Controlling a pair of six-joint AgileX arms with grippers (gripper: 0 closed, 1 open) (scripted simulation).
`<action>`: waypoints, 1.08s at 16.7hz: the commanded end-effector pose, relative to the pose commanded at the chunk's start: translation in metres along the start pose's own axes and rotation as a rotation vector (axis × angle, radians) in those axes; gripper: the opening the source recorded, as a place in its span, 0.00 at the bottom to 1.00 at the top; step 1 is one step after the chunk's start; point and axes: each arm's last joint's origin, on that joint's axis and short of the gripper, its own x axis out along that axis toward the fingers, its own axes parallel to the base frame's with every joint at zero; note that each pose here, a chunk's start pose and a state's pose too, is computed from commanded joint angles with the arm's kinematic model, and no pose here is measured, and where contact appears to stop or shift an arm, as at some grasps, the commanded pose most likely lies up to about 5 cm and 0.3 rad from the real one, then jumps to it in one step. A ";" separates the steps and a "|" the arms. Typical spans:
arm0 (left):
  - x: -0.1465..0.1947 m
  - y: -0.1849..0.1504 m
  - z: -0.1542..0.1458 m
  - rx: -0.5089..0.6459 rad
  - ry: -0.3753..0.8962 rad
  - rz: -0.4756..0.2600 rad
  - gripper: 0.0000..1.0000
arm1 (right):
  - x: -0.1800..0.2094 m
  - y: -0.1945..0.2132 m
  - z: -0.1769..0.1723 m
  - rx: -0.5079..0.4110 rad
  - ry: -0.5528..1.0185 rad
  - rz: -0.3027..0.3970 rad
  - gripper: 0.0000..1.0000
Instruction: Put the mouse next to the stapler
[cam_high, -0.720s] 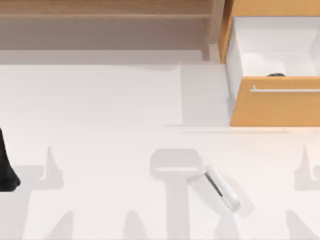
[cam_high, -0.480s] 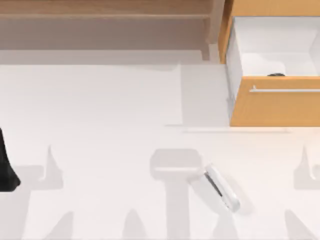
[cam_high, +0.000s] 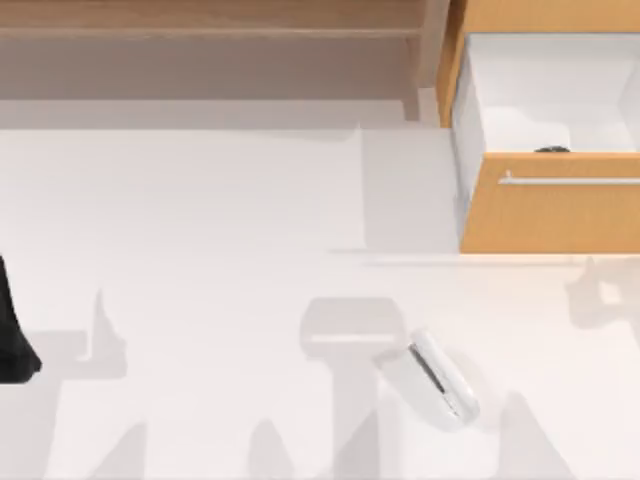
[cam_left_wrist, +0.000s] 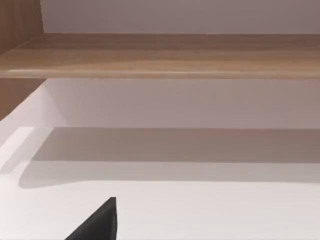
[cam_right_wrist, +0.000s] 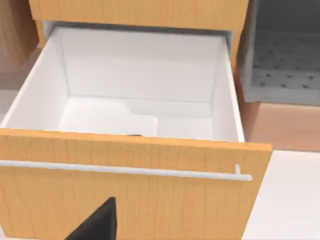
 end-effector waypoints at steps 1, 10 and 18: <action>0.000 0.000 0.000 0.000 0.000 0.000 1.00 | 0.008 0.000 0.016 -0.009 0.061 0.008 1.00; 0.000 0.000 0.000 0.000 0.000 0.000 1.00 | 0.160 0.016 0.112 -0.100 0.598 0.097 1.00; 0.000 0.000 0.000 0.000 0.000 0.000 1.00 | 0.306 0.042 0.075 -0.170 0.980 0.175 1.00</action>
